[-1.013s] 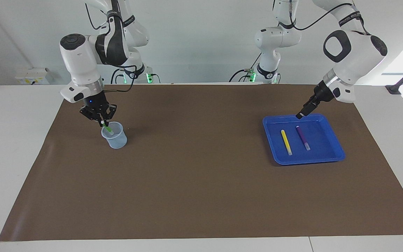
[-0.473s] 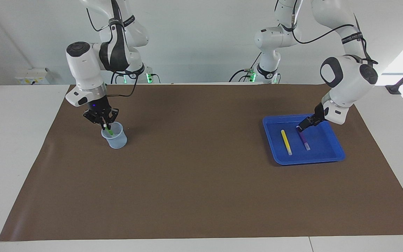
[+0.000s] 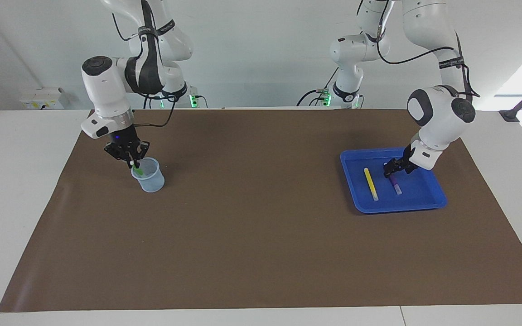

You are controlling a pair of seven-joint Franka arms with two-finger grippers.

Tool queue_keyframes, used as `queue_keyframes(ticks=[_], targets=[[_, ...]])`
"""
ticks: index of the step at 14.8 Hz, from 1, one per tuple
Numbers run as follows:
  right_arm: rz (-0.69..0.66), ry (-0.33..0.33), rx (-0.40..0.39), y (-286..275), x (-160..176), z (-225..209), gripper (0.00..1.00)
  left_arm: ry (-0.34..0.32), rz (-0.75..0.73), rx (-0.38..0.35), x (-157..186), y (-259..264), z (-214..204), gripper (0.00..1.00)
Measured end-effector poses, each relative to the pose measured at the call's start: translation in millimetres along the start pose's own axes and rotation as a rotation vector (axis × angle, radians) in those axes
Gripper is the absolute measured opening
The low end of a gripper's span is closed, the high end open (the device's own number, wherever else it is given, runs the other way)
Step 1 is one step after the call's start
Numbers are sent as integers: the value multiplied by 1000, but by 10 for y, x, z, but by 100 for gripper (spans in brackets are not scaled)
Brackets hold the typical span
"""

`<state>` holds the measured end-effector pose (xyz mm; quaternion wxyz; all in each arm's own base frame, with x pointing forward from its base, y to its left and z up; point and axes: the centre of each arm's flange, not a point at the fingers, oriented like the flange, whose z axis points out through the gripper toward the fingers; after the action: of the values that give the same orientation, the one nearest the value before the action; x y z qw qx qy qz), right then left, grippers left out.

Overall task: Transfer and insert pens with both arms
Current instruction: 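Insert the green pen into the clear cup with the right gripper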

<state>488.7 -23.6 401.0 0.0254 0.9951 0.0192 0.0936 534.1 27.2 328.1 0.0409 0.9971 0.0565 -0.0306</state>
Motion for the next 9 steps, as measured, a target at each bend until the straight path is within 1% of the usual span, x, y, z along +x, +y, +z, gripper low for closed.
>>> queue_keyframes(ticks=[1,2,3,4,5,6,7,9], targets=[[0,2,0,-1,-5,8,18,-3,13,7,-11,-7,47,94],[0,4,0,-2,-9,15,18,-4,27,19,-26,-15,96,89],[0,5,0,-3,-14,21,18,-5,36,28,-42,-18,149,89],[0,5,0,-3,-18,28,18,-7,41,33,-51,-16,192,84],[0,5,0,-4,-21,31,18,-8,45,34,-55,-14,218,70],[0,5,0,-4,-21,32,23,-8,48,35,-53,-11,230,66],[0,6,0,-4,-20,31,35,-7,50,35,-51,-7,238,66],[0,12,0,-1,0,8,55,-3,53,35,-42,7,257,66]])
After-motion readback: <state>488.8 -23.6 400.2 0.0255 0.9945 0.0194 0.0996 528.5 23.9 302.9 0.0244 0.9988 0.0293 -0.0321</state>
